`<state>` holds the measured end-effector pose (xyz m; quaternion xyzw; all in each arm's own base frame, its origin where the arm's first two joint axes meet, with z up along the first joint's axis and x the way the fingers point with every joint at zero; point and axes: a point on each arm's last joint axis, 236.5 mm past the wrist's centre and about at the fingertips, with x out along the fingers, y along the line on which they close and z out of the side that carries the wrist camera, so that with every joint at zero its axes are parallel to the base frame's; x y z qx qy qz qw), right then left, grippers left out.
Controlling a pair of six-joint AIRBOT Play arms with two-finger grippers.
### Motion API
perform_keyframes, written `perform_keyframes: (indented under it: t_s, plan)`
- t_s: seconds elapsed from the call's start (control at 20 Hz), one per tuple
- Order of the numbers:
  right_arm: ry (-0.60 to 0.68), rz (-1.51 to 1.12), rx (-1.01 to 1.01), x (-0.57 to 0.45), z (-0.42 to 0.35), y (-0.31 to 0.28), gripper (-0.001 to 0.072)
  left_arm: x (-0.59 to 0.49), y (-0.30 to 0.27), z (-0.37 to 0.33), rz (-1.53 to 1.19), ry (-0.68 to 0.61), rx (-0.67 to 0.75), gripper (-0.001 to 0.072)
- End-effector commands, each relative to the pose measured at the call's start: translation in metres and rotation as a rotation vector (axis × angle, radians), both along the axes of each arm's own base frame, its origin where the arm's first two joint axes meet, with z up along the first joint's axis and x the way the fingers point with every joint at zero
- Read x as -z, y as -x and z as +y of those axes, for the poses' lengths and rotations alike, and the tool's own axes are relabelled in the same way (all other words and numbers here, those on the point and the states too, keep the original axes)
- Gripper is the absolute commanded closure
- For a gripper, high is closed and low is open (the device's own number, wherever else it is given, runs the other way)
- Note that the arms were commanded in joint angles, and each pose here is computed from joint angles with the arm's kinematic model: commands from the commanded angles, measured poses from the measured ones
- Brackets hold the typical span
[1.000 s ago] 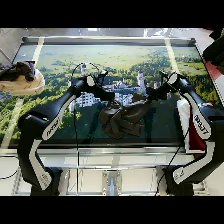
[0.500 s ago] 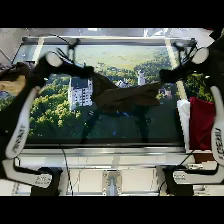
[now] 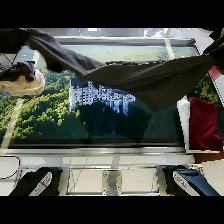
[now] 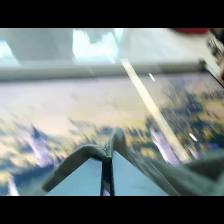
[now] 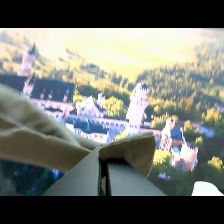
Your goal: Fold the shirts.
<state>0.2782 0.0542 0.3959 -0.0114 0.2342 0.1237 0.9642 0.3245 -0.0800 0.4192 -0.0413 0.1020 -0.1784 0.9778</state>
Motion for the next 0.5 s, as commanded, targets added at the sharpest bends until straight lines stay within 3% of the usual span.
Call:
perform_keyframes:
  t_s: [0.0,0.15,0.45]
  plan:
    - [0.011,-0.137,0.013,-0.037,-0.003,0.05,0.0703,-0.065,0.071,0.047,-0.239,-0.029,-0.22,0.0695]
    - [0.043,-0.128,0.074,-0.034,-0.019,0.039,0.0705,-0.05,0.067,0.063,-0.177,-0.045,-0.286,0.0695]
    - [0.046,0.236,0.06,0.081,-0.019,-0.084,0.0704,0.135,-0.065,0.044,0.386,-0.063,-0.18,0.0695]
